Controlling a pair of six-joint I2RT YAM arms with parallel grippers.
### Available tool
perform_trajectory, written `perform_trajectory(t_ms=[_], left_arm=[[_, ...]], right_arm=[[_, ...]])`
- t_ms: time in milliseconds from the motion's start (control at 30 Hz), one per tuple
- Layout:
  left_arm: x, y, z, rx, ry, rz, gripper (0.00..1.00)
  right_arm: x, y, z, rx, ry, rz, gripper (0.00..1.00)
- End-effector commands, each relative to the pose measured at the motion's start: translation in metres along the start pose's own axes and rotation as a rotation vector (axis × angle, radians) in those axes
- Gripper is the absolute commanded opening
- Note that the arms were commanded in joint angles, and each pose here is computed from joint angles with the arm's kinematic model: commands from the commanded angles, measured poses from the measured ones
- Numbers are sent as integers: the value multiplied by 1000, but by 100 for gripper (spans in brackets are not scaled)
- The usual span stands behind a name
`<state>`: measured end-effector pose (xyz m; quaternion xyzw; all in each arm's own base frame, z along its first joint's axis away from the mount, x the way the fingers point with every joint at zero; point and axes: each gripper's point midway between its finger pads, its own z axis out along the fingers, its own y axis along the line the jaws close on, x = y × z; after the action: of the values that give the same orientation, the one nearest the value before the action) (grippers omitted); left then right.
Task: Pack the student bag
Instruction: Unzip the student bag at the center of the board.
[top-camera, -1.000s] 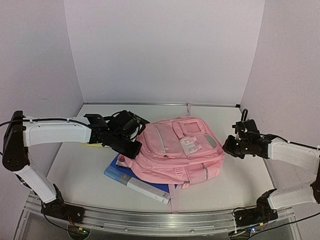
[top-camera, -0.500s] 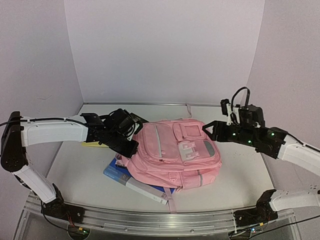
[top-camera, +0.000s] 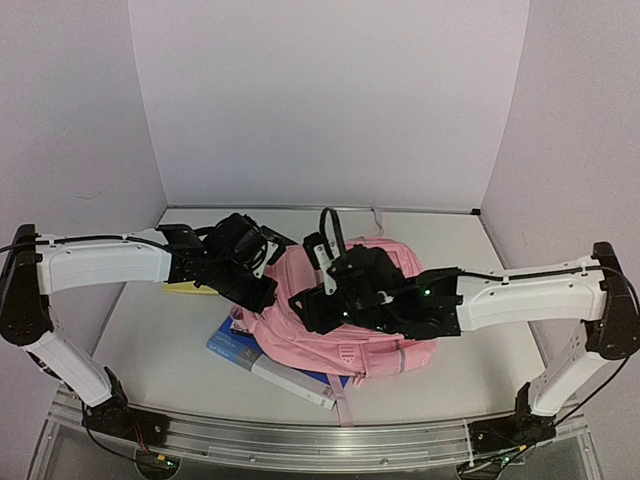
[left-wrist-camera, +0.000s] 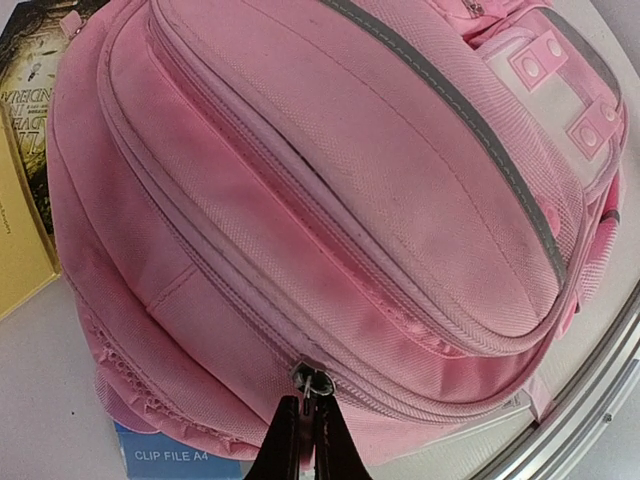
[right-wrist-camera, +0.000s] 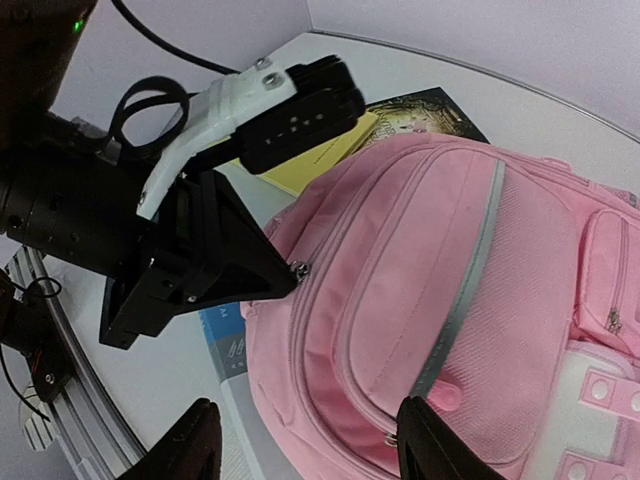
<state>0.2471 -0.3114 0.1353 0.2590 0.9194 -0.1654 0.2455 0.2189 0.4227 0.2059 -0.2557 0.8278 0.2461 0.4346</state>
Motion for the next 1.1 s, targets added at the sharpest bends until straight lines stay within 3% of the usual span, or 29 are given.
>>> perform_trajectory(t_ms=[0,200,667,1067], left_arm=[[-31,-8,-26,42,-131,5,0],[-30,-7,-29,40,-141,-5,0],[-33,-6,-33,37,-151,-5,0],[-35,-6,-37,36,-163,-7,0]], right_arm=[[-6,-3,20,143,-53,-46,61],[5,-14,39,243,-47,-75,65],[25,-6,57,209,12,-113,73],[30,-54,56,506,-51,-69,70]])
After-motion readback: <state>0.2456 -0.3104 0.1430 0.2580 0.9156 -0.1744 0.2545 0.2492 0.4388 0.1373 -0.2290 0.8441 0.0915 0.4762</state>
